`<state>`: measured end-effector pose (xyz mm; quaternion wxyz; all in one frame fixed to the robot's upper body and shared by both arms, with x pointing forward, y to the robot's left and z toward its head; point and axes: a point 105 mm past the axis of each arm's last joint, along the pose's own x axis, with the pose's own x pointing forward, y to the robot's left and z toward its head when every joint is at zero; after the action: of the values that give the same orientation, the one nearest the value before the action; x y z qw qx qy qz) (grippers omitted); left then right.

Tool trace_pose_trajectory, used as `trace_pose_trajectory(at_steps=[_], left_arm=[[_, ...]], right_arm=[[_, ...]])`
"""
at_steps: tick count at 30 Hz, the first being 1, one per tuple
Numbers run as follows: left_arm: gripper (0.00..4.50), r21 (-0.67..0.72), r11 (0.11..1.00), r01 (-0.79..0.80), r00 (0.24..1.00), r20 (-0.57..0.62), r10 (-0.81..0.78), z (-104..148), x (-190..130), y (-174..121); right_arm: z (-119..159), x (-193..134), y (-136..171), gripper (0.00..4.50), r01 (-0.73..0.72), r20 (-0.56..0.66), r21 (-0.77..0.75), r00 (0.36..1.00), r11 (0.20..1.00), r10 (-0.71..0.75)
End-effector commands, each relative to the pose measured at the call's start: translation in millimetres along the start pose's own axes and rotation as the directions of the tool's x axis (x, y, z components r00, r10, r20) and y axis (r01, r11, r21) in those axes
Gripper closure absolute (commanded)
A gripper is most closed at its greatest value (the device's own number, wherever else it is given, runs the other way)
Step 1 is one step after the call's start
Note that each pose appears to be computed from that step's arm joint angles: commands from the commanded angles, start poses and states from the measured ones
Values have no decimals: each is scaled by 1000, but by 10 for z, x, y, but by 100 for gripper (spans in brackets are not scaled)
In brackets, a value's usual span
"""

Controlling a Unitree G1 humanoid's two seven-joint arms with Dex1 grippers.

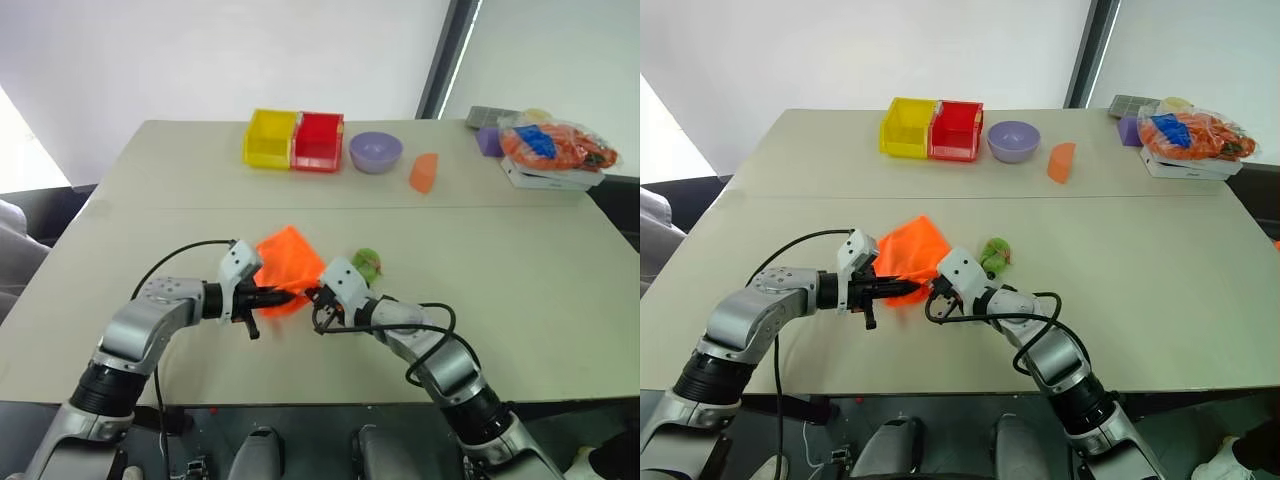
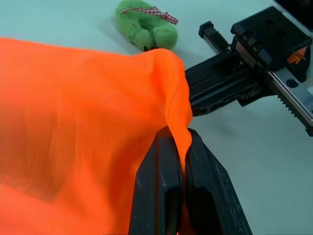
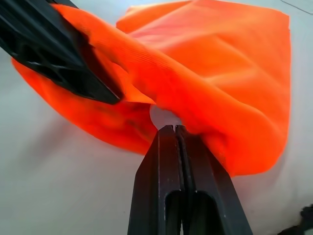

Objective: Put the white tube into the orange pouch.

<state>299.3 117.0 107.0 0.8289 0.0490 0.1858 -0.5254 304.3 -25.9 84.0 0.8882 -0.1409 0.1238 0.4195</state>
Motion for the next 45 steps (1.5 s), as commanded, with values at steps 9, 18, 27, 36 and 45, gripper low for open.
trace_pose_trajectory(at_steps=[9,18,27,36,45], left_arm=[[450,77,997,-12,999,-36,15,-19,-28,6],[326,94,996,9,1000,-12,-8,50,-16,-31],[273,87,993,-82,994,78,75,206,-166,146],[266,56,984,-171,975,156,160,367,-368,353],[266,82,986,-147,969,210,127,519,-295,358]], right_arm=[[106,-779,-370,209,40,31,-135,999,990,-36],[-66,-641,-842,167,162,-28,-270,984,949,-176],[-168,-496,-907,167,104,-61,-383,989,918,-138],[-152,-562,-884,443,129,-35,-353,988,927,-151],[342,-1064,-1047,443,314,139,-275,948,909,-286]])
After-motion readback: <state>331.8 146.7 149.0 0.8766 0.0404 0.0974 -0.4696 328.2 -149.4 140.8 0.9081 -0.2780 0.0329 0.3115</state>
